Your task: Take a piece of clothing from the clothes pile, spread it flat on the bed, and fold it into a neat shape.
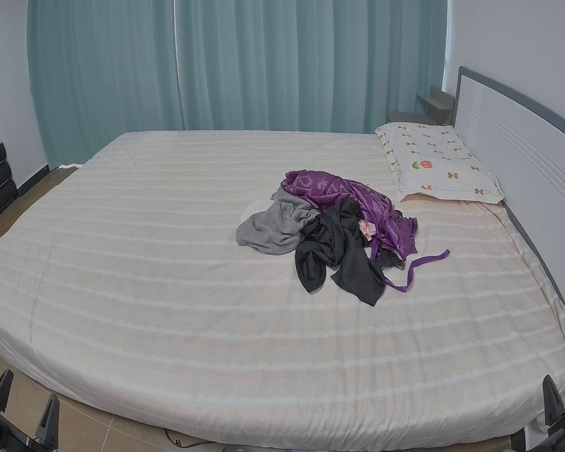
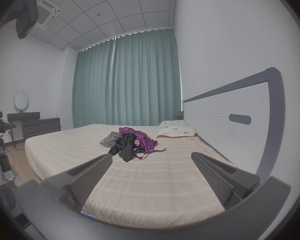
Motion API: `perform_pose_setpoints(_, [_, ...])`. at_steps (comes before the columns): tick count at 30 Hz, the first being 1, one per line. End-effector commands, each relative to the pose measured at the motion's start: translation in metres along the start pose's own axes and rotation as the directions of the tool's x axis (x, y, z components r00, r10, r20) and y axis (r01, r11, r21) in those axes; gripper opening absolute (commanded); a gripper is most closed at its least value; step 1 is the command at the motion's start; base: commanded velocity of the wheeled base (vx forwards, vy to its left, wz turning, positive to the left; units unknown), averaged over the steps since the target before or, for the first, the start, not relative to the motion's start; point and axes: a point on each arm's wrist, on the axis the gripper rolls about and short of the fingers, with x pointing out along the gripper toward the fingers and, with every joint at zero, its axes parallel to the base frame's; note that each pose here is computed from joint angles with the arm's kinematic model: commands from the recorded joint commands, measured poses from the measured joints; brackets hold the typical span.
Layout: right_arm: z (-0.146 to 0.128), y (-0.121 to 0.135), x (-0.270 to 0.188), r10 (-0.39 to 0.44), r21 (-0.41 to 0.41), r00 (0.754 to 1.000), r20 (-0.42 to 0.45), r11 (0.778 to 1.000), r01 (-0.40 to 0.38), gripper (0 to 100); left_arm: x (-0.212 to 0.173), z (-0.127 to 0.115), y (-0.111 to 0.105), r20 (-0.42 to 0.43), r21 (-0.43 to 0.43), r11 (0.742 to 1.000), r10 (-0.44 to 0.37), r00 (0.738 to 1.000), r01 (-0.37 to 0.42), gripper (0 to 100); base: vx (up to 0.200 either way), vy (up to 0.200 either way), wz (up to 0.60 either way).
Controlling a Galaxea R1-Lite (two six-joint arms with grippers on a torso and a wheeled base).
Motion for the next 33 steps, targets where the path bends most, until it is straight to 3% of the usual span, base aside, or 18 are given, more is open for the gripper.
perform_pose_setpoints(1, [-0.005,0.0,0.0,0.0,0.0,1.0,-0.001,1.0,0.0,100,0.0,-0.005,0.0,0.0,0.0,1.0,0.0,1.0,0.0,100,0.0,0.0,0.0])
perform_pose_setpoints(11, [-0.002,0.0,-0.001,0.014,-0.029,1.0,0.013,0.999,-0.014,100,0.0,-0.005,0.0,0.0,0.0,1.0,0.0,1.0,0.0,100,0.0,0.0,0.0])
perform_pose_setpoints(12, [0.043,0.0,-0.007,0.064,0.0,0.992,0.108,0.998,-0.065,100,0.0,-0.005,0.0,0.0,-0.002,1.0,-0.001,1.0,0.001,100,0.0,0.0,0.0])
perform_pose_setpoints(13, [0.065,0.0,-0.009,0.076,0.024,0.988,0.136,0.996,-0.08,100,0.0,-0.005,0.0,0.001,0.0,1.0,0.0,1.0,0.0,100,0.0,0.0,0.0])
perform_pose_setpoints(14, [0.083,0.0,-0.006,0.087,0.043,0.988,0.128,0.995,-0.093,100,0.0,-0.005,0.0,0.001,0.0,1.0,0.0,1.0,0.0,100,0.0,0.0,0.0])
perform_pose_setpoints(15, [0.084,0.0,-0.005,0.089,0.045,0.989,0.122,0.995,-0.095,100,0.0,-0.005,0.0,0.0,0.0,1.0,0.0,1.0,0.0,100,0.0,0.0,0.0])
perform_pose_setpoints(17, [0.089,0.001,0.006,0.097,0.025,0.994,0.041,0.995,-0.098,100,0.0,-0.005,0.0,0.0,0.0,1.0,0.0,1.0,0.0,100,0.0,0.0,0.0])
perform_pose_setpoints(20, [0.074,0.003,0.036,0.133,0.009,0.977,-0.164,0.991,-0.133,100,0.0,-0.005,0.0,0.0,0.0,1.0,0.0,1.0,0.0,100,0.0,0.0,0.0])
perform_pose_setpoints(22, [0.072,0.003,0.039,0.133,0.014,0.974,-0.184,0.991,-0.132,100,0.0,-0.005,0.0,0.001,0.0,1.0,0.0,1.0,0.0,100,0.0,0.0,0.0])
perform_pose_setpoints(23, [0.071,0.004,0.058,0.137,0.06,0.957,-0.257,0.99,-0.125,100,0.0,-0.005,0.0,0.001,0.0,1.0,0.0,1.0,0.0,100,0.0,0.0,0.0])
perform_pose_setpoints(28, [0.077,0.006,0.096,0.173,0.09,0.924,-0.341,0.984,-0.151,100,0.0,-0.005,0.0,0.0,0.0,1.0,0.0,1.0,0.0,100,0.0,0.0,0.0])
perform_pose_setpoints(32, [0.064,0.009,0.135,0.192,0.109,0.871,-0.453,0.981,-0.16,100,0.0,-0.005,0.0,0.0,0.0,1.0,0.0,1.0,0.0,100,0.0,0.0,0.0])
perform_pose_setpoints(33, [0.064,0.009,0.135,0.192,0.109,0.871,-0.453,0.981,-0.16,100,0.0,-0.005,0.0,0.0,0.0,1.0,0.0,1.0,0.0,100,0.0,0.0,0.0])
